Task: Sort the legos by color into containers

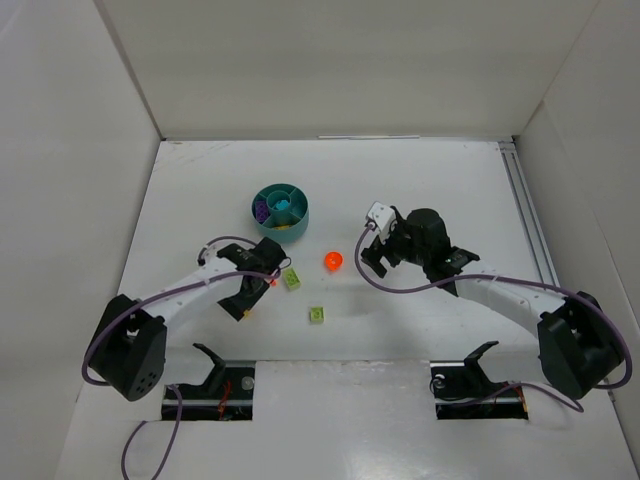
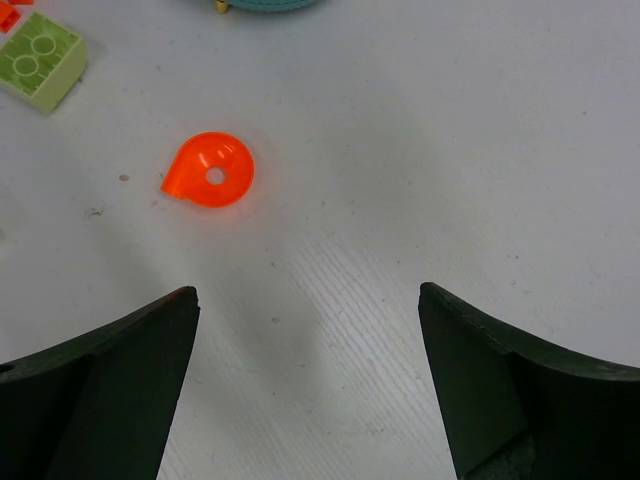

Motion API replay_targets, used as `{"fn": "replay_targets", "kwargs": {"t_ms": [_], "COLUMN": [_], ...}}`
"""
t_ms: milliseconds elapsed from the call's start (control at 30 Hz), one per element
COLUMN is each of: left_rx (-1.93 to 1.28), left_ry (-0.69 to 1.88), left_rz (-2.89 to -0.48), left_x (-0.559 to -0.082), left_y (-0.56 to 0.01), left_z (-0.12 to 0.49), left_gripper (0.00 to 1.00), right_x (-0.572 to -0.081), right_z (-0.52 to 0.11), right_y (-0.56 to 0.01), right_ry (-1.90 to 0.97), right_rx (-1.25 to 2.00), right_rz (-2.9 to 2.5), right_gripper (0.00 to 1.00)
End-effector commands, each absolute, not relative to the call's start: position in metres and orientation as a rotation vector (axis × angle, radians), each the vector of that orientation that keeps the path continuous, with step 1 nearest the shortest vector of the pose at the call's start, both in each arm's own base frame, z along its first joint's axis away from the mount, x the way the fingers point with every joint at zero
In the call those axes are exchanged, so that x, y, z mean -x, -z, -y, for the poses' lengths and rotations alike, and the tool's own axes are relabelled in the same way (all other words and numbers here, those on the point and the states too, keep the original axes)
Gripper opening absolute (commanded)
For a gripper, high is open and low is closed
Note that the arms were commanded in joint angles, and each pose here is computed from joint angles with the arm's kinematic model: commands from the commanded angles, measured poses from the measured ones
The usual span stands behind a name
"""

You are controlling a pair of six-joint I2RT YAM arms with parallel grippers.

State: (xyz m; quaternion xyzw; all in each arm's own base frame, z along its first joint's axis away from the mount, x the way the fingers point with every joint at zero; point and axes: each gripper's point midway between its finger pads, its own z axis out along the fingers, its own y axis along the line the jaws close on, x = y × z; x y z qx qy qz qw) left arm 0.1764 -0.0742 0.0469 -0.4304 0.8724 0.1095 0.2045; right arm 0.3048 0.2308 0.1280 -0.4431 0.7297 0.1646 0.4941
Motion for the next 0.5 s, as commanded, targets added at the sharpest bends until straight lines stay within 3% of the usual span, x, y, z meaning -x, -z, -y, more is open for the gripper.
{"fn": "replay_targets", "kwargs": {"t_ms": [0, 367, 467], "left_rx": [1.197, 1.120, 1.112], "left_ry": [-0.351, -0.482, -0.527], "left_rz": [-2.392, -2.466, -2.481], "left_x": [-0.179, -0.180, -0.178], "left_y": [-0.051, -0.040, -0.037], "left_z": [0.064, 0.062, 0.061], "left_gripper": [0.53, 0.55, 0.48], "right_x": [-0.312, -0.312, -0.312], "right_z": [-0.234, -0.228, -0.224], "right_y": [-0.150, -0.157, -0.160], "right_ry": [-0.413, -0.395, -0.388], "right_rx": [1.035, 1.014, 1.002], "right_rz": [-1.693, -1.680, -1.674], "right_gripper": [0.95, 0.95, 0.95]}}
